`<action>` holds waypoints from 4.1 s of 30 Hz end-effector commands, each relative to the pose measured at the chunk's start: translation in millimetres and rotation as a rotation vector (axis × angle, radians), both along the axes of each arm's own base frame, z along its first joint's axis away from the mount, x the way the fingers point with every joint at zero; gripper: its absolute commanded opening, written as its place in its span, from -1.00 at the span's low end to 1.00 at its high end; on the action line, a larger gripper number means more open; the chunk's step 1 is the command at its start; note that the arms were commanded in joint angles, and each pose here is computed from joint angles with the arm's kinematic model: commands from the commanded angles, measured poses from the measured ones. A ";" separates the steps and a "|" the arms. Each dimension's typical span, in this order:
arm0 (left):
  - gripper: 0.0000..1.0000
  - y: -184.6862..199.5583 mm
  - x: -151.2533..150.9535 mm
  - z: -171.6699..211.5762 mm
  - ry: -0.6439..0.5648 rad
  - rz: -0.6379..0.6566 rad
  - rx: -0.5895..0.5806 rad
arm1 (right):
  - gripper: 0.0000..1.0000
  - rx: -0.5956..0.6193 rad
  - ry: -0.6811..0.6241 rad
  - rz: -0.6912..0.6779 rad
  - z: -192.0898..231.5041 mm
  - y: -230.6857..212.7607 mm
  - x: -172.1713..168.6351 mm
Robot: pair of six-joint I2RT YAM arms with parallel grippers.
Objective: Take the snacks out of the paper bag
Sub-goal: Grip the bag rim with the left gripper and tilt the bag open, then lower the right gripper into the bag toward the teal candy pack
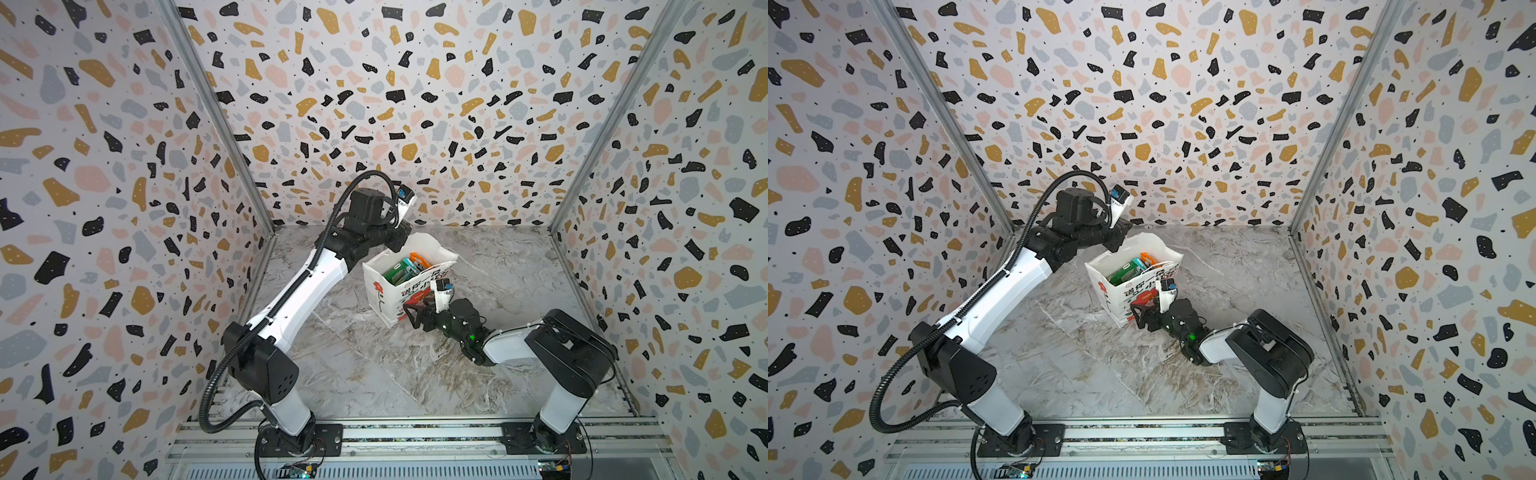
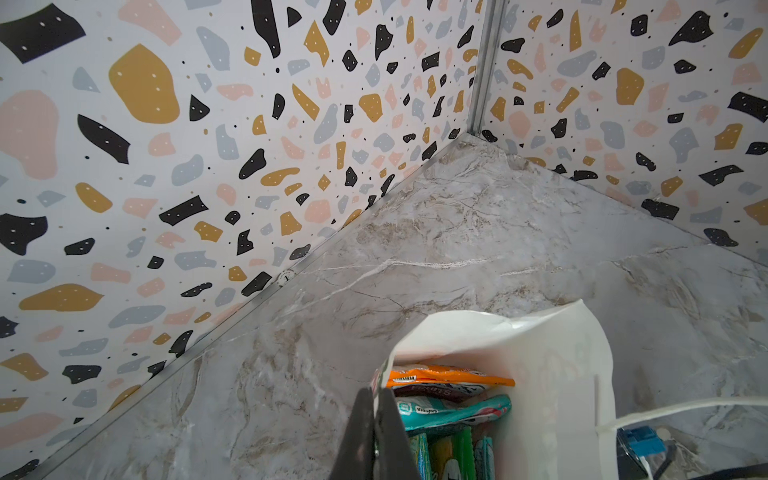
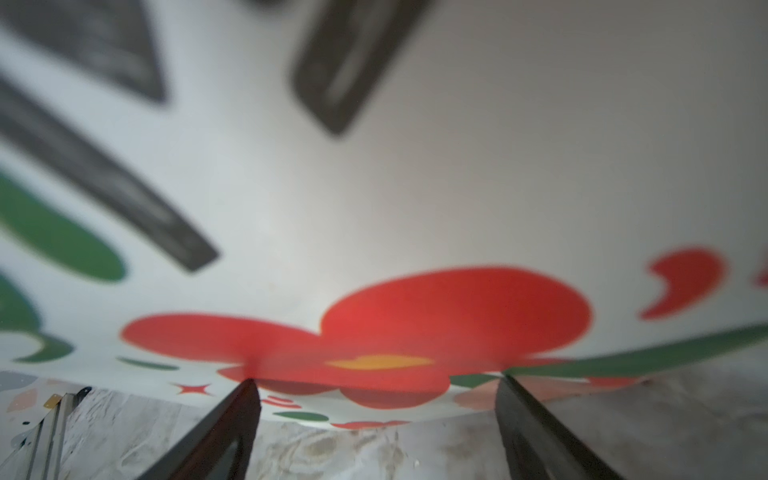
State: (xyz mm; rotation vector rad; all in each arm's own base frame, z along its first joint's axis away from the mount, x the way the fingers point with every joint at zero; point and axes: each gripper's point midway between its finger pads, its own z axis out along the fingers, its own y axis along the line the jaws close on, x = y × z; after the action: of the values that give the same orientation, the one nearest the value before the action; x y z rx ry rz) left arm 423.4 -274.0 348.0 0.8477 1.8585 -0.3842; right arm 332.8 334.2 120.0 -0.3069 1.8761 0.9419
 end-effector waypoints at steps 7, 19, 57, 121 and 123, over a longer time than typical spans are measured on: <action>-1.00 -14.7 3.7 82.4 -0.260 -0.085 -0.085 | 0.78 0.083 -0.121 0.023 41.5 34.8 29.4; -1.00 -9.5 -26.1 66.3 -0.210 -0.085 -0.190 | 0.84 -0.074 0.047 -0.198 -9.5 -78.8 -5.1; -1.00 -48.7 -89.6 42.0 -0.097 -0.060 -0.294 | 0.73 -0.230 -0.265 0.211 162.3 -39.3 -94.8; -1.00 -46.9 -89.1 30.7 -0.056 -0.021 -0.360 | -0.90 -0.832 -0.197 -0.117 37.8 -43.3 46.8; -1.00 -44.5 -87.2 28.6 -0.060 -0.004 -0.354 | -1.00 -0.800 -0.210 -0.093 43.2 -42.4 39.5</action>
State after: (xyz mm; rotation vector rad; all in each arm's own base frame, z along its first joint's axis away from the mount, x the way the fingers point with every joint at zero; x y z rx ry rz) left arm 335.5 -319.7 355.2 0.6424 1.7495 -0.6609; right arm 377.4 288.7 129.5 -0.7791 2.0410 -0.0260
